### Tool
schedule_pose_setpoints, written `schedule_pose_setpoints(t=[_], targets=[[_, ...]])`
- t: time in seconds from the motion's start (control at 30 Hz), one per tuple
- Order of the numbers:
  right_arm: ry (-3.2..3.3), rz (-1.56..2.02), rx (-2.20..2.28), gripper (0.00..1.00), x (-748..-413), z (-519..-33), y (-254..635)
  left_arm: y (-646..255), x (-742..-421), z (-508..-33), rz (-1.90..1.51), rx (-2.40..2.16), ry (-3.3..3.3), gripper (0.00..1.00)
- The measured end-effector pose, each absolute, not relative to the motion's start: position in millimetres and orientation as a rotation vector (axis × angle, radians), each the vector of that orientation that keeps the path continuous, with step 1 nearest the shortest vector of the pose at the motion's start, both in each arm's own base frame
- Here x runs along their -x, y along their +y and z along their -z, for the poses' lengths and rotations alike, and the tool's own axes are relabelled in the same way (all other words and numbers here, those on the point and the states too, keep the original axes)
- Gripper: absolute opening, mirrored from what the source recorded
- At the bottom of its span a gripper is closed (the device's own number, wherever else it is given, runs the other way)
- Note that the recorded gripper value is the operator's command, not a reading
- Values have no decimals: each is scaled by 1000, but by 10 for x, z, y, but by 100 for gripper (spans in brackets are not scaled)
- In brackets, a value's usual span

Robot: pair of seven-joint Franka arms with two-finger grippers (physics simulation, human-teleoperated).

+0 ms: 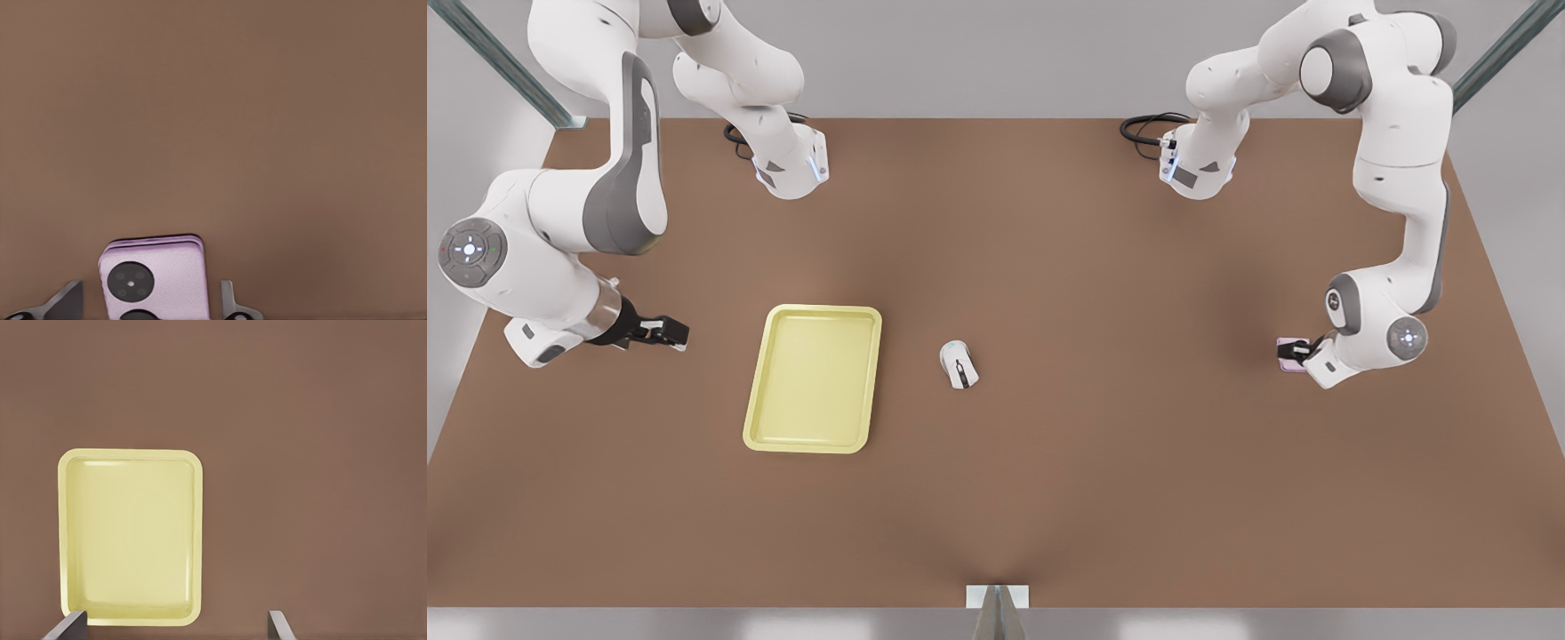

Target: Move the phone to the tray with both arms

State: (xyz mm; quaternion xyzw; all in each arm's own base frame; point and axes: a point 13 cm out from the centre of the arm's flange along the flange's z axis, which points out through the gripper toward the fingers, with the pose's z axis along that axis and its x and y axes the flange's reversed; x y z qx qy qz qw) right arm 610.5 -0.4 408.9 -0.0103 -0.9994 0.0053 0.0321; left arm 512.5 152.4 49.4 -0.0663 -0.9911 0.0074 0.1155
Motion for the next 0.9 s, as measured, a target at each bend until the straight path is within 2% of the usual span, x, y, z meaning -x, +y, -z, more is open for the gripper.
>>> schedule_pose_setpoints(t=[0.5,0.53,0.57,0.77,0.9], targets=[[-3075,-11,37,100,-6119,-4063,-16,1509,-5066,-363,-21,119,-2889,100],[-3075,-11,37,100,-6118,-4063,-17,1510,-5068,-363,-20,112,-2889,83],[-3074,-11,38,100,-6117,-4060,-20,1512,-5071,-366,-18,106,-2890,75],[-3071,-10,38,100,-6115,-4047,-26,1522,-5105,-415,-6,73,-2897,81],[-3071,-10,39,100,-6115,-4047,-33,1096,-5384,-804,23,154,-2953,81]])
